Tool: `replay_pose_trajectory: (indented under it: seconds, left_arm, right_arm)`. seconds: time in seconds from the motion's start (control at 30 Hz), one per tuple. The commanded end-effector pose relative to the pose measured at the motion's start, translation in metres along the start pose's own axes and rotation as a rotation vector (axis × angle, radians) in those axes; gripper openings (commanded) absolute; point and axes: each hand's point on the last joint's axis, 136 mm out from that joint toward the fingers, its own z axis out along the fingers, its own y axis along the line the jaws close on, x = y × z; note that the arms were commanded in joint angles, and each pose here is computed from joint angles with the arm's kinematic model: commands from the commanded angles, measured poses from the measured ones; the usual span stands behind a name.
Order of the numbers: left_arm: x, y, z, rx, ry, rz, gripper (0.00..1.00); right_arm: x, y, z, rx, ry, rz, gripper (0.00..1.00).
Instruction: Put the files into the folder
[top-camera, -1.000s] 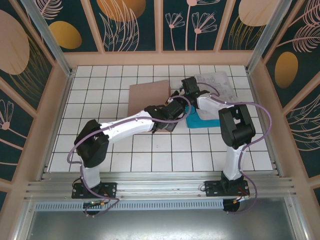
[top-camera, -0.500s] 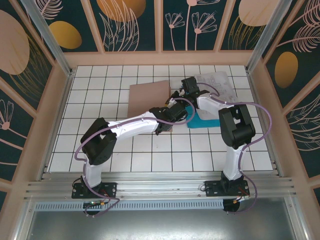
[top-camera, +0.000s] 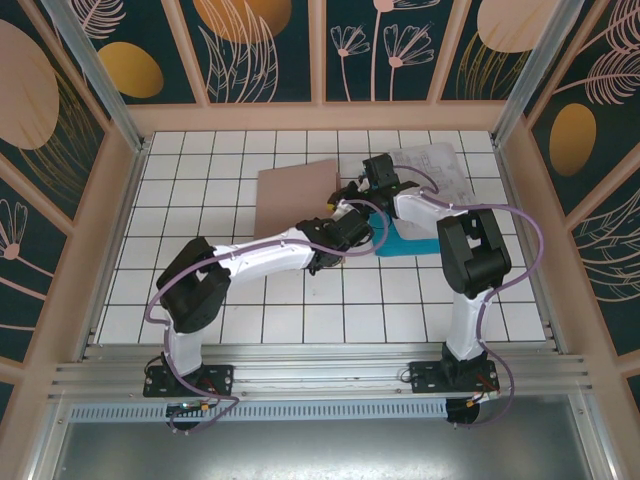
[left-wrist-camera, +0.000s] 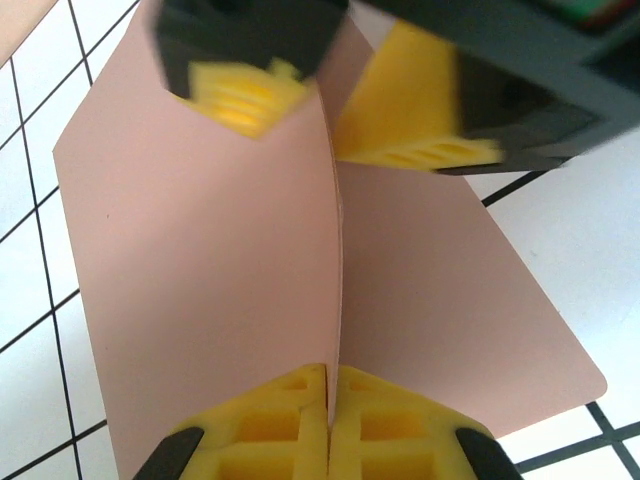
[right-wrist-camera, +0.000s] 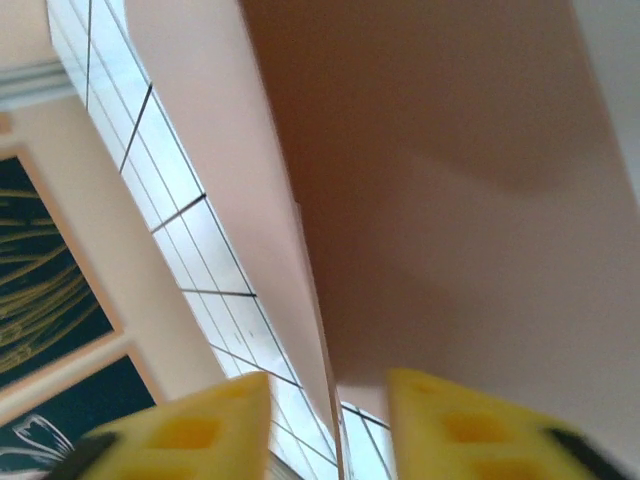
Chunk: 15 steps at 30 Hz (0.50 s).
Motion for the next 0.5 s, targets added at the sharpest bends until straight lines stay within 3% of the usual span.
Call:
replay_pose_trajectory:
  seconds: [0.0,0.1,0.2,0.27,0.37,0.47]
  left_arm:
    - [-0.003,0.013,-0.013,-0.005,-0.030,-0.038,0.00]
    - [-0.004,0.017,-0.019,0.001,-0.044,-0.055,0.00]
    - [-0.006,0.022,-0.025,0.007,-0.060,-0.077,0.00]
    - [-0.007,0.024,-0.029,0.009,-0.068,-0.088,0.00]
    - [-0.011,0.028,-0.035,0.013,-0.086,-0.103,0.00]
    - [-0.015,0.031,-0.041,0.023,-0.112,-0.123,0.00]
  right_arm:
    - [-0.006,0.037,-0.030,-0.101,-0.072,-0.095,0.50]
    - [-0.015,0.036,-0.049,-0.078,-0.166,-0.136,0.58]
    - [-0.022,0.010,-0.065,-0.016,-0.258,-0.116,0.59]
    - [-0.019,-0.008,-0.067,0.013,-0.276,-0.098,0.53]
    - [-0.006,-0.029,-0.049,0.067,-0.221,-0.088,0.34]
    - [0.010,-0.037,-0.022,0.103,-0.154,-0.109,0.21]
